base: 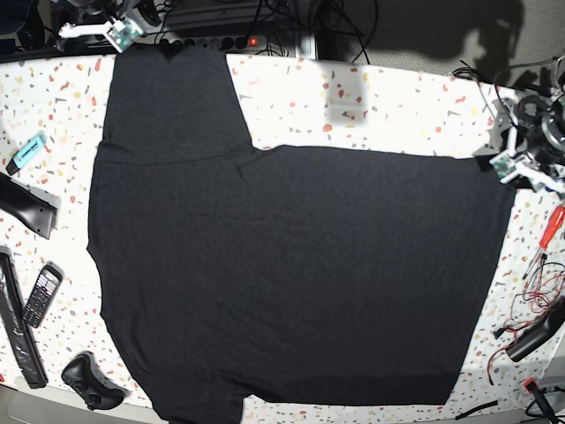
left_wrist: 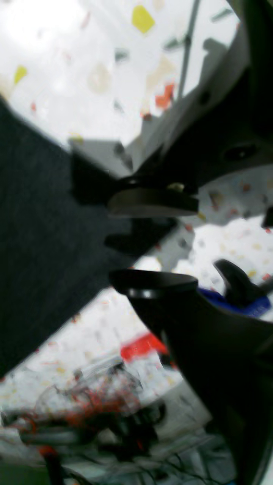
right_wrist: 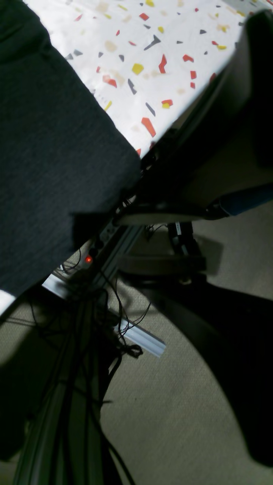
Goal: Fold the T-shirt properly
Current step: 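Move both grippers down to the shirt's shoulder corners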
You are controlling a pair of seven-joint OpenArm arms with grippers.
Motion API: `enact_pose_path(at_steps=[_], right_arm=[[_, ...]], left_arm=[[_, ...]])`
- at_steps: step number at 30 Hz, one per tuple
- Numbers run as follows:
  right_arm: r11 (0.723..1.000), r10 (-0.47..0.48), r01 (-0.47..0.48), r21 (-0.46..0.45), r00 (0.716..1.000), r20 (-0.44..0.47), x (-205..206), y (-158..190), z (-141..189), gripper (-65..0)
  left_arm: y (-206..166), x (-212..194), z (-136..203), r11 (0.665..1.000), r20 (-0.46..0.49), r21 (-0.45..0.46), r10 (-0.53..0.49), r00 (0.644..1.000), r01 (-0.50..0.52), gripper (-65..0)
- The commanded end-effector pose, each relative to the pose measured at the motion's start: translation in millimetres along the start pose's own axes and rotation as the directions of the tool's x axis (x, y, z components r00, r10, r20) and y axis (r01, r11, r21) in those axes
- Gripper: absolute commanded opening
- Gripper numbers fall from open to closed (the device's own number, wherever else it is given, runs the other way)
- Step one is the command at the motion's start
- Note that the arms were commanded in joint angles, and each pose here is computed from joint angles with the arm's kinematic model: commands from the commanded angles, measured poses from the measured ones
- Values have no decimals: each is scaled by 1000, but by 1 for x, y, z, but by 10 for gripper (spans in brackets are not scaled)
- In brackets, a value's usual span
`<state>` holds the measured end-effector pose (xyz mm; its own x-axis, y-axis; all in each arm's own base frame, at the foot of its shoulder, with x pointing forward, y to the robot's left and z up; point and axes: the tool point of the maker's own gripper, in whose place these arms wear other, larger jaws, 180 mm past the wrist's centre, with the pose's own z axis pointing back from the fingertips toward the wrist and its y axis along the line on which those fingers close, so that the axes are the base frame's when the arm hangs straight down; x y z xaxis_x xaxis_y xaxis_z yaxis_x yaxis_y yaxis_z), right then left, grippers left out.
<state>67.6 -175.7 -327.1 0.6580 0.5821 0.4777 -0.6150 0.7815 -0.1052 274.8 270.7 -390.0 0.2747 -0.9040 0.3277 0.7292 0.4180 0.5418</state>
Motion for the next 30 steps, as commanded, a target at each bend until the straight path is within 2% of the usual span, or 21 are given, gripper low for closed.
enact_pose_path(at_steps=[1, 5, 9, 14, 19, 24, 26, 28, 30], right_arm=[[1000, 11, -11, 2, 1000, 11, 4, 1, 3, -518], [998, 49, -50, -28, 998, -28, -3, -5, 4, -518], [997, 66, -68, -45, 997, -36, -4, -8, 4, -518], [997, 67, -69, -46, 997, -35, -4, -8, 4, -518], [996, 68, -70, -49, 997, -32, -3, -10, 3, -518], [995, 72, -73, -61, 997, -12, 3, -13, 2, -518], [995, 76, -76, -69, 997, 1, 7, -16, 1, -518], [994, 79, -78, -77, 997, 15, 11, -19, 0, -513], [989, 108, -106, -101, 994, 15, 13, -24, 0, -477]], left_arm=[[11, 2, 0, 999, -1, 22, -44, 999, 44, -435], [-5, 2, -16, 994, -22, -34, -100, 995, 99, -435], [1, -9, -30, 992, -67, -40, -121, 990, 118, -435], [11, -27, -43, 994, -122, -50, -108, 987, 102, -435], [8, -33, -46, 993, -135, -66, -110, 985, 102, -441], [1, -33, -46, 990, -135, -97, -117, 984, 104, -567], [1, -33, -46, 990, -134, -96, -116, 984, 103, -649], [1, -33, -46, 991, -137, -98, -107, 985, 94, -650], [-1, -39, -45, 992, -170, -103, -89, 981, 73, -650]])
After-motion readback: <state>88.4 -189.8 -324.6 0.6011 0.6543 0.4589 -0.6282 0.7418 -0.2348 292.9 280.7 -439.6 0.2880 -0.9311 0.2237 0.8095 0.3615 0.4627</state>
